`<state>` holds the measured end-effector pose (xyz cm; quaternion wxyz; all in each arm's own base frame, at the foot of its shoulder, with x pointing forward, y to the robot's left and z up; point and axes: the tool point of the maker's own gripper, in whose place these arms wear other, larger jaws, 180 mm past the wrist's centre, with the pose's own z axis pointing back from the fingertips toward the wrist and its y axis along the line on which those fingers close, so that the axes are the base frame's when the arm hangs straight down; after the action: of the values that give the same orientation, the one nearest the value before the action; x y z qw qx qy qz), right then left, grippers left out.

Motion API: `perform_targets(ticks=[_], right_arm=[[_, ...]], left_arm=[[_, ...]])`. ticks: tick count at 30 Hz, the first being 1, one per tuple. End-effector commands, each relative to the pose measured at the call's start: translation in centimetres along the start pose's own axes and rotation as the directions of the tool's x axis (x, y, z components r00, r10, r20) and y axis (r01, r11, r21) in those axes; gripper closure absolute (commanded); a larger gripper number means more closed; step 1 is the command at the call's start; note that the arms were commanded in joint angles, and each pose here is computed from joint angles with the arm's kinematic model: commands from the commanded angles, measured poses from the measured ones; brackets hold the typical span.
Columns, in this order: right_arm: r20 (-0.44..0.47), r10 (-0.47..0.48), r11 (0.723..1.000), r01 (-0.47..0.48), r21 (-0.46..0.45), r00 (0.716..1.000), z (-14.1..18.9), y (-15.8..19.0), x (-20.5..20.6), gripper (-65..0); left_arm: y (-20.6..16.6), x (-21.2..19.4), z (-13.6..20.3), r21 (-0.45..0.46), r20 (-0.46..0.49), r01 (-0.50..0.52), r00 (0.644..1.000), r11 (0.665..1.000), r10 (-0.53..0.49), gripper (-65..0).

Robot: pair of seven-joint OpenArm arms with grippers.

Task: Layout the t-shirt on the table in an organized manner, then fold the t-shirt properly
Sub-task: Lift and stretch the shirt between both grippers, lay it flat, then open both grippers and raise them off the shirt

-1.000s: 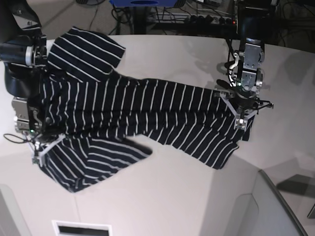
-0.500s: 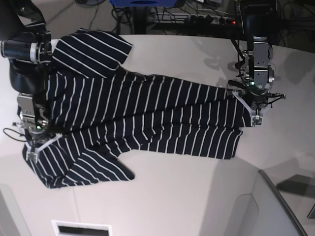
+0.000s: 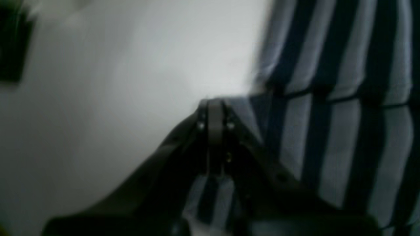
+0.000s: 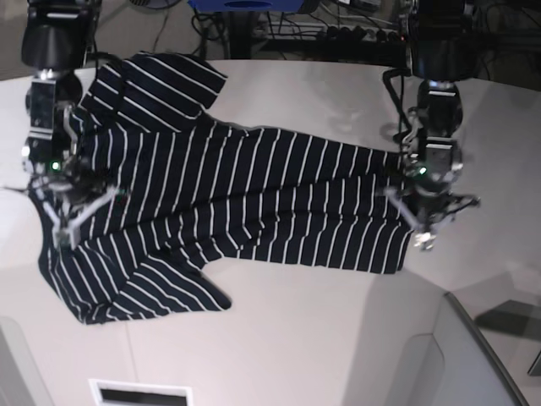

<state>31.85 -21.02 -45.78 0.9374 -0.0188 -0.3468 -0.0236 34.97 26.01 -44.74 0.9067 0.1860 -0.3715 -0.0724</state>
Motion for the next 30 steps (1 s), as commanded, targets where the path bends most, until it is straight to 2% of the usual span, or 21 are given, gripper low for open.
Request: perform_targets(ticks=[1, 4, 8, 13, 16, 18, 20, 23, 25, 26, 30], right_arm=[[0.044, 0.023, 0.999, -0.025, 0.034, 0.999, 0.6, 0.6, 1.3, -0.2], [0.025, 0.069, 0.994, -0.071, 0.085, 0.997, 1.6, 1.8, -0.5, -0.2], [0.013, 0.085, 0.992, -0.086, 0.091, 0.996, 2.6, 1.8, -2.1, -0.2], [0.036, 0.084, 0.992, -0.087, 0.094, 0.996, 4.5, 2.4, -2.8, -0.2], [0.046, 0.004, 0.998, -0.007, 0.057, 0.999, 5.3, 1.4, -3.1, -0.2], [0.044, -0.056, 0.998, 0.055, 0.027, 0.997, 5.6, 0.4, -3.6, -0.6], [0.04, -0.105, 0.995, 0.105, 0.002, 0.994, 5.8, -0.4, -4.2, -0.8], [0.027, -0.16, 0.987, 0.16, -0.032, 0.987, 6.2, -1.4, -5.5, -1.7], [0.028, -0.194, 0.979, 0.195, -0.052, 0.981, 6.4, -2.1, -5.9, -7.8], [0.034, -0.228, 0.971, 0.23, -0.057, 0.973, 6.6, -2.5, -6.2, -13.2], [0.082, -0.41, 0.91, 0.413, -0.029, 0.908, 7.7, -4.3, -6.9, -38.7]], left_arm=[[0.2, 2.1, 0.0, 0.012, 0.056, 0.015, 0.998, 1.0, -0.015, 0.0], [-0.8, 3.1, 0.7, -0.008, 0.06, 0.031, 0.998, 0.999, -0.031, 0.0], [-0.4, 1.8, 2.9, 0.003, -0.002, 0.026, 1.0, 1.0, -0.026, 0.0], [4.6, -1.4, 6.0, 0.114, -0.015, -0.05, 0.999, 0.992, 0.052, 0.0], [6.6, -4.3, 7.1, 0.137, -0.051, -0.135, 0.988, 0.981, 0.143, 0.0], [8.0, -6.5, 7.5, 0.149, -0.072, -0.23, 0.967, 0.962, 0.243, 0.0], [9.4, -8.6, 8.0, 0.154, -0.088, -0.337, 0.932, 0.929, 0.352, 0.0], [10.5, -10.0, 8.2, 0.101, -0.065, -0.482, 0.87, 0.87, 0.489, 0.0], [10.0, -10.1, 8.2, 0.018, -0.059, -0.552, 0.832, 0.834, 0.552, 0.0], [9.7, -10.2, 8.1, -0.02, -0.067, -0.57, 0.82, 0.821, 0.568, -2.1], [8.7, -10.8, 7.7, -0.074, -0.097, -0.593, 0.805, 0.802, 0.586, -28.8]])
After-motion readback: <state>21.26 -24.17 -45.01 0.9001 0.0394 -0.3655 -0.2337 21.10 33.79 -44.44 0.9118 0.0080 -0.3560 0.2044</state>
